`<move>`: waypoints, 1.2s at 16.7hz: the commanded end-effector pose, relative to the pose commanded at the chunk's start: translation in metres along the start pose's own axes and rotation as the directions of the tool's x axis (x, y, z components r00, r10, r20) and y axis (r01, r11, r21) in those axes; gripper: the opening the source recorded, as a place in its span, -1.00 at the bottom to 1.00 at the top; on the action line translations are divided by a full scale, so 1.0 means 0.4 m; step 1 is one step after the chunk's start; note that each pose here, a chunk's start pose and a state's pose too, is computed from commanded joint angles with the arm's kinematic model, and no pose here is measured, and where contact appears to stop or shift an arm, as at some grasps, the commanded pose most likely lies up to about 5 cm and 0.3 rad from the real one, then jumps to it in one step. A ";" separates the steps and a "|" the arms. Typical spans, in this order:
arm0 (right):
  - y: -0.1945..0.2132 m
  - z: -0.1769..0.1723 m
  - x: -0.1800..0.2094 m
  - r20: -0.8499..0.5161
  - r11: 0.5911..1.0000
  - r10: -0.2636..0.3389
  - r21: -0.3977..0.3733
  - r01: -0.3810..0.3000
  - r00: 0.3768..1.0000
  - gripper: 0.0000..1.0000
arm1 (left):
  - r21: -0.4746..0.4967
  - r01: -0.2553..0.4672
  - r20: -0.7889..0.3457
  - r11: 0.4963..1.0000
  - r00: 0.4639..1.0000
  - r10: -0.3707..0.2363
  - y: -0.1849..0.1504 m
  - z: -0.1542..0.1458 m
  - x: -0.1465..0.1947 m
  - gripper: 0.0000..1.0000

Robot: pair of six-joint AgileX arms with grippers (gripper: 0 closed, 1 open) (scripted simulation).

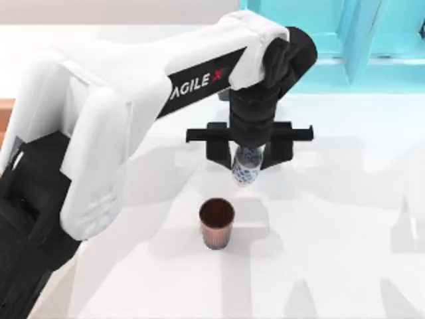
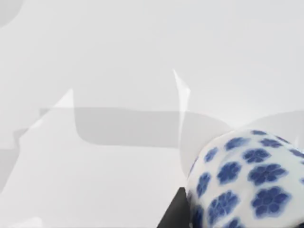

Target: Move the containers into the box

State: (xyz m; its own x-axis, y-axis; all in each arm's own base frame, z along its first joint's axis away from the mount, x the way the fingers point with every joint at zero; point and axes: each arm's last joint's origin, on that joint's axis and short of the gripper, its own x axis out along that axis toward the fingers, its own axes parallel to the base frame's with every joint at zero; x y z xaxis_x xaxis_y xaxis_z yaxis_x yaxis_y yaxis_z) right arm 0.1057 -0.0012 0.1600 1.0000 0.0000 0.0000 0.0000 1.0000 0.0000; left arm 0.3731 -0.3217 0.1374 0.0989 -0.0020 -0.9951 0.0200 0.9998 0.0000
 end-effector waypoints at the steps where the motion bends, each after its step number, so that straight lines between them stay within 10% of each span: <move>1: 0.000 0.000 0.000 0.000 1.000 0.000 0.000 0.000 1.000 1.00 | 0.000 0.000 0.000 1.000 1.000 0.000 0.000 0.000 0.000 -0.51; 5: 0.000 0.000 0.000 0.000 1.000 0.000 0.000 0.000 1.000 1.00 | 0.000 0.000 0.000 1.000 1.000 0.000 0.000 0.000 0.000 -1.00; 15: 0.000 0.000 0.000 0.000 1.000 0.000 0.000 0.000 1.000 1.00 | 0.012 -0.001 -0.003 1.000 1.000 0.001 0.008 0.000 -0.013 -1.00; 20: 0.000 0.000 0.000 0.000 1.000 0.000 0.000 0.000 1.000 1.00 | 0.009 0.007 0.010 1.000 1.000 -0.007 0.161 0.024 -0.181 -1.00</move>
State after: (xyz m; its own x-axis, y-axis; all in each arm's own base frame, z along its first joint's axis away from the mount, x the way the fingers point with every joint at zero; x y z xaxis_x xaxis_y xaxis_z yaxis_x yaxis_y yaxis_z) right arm 0.1057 -0.0012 0.1600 1.0000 0.0000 0.0000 0.0000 1.0000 0.0000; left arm 0.3767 -0.2575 0.2105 0.1083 -0.0094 -0.9941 0.0300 0.9995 -0.0062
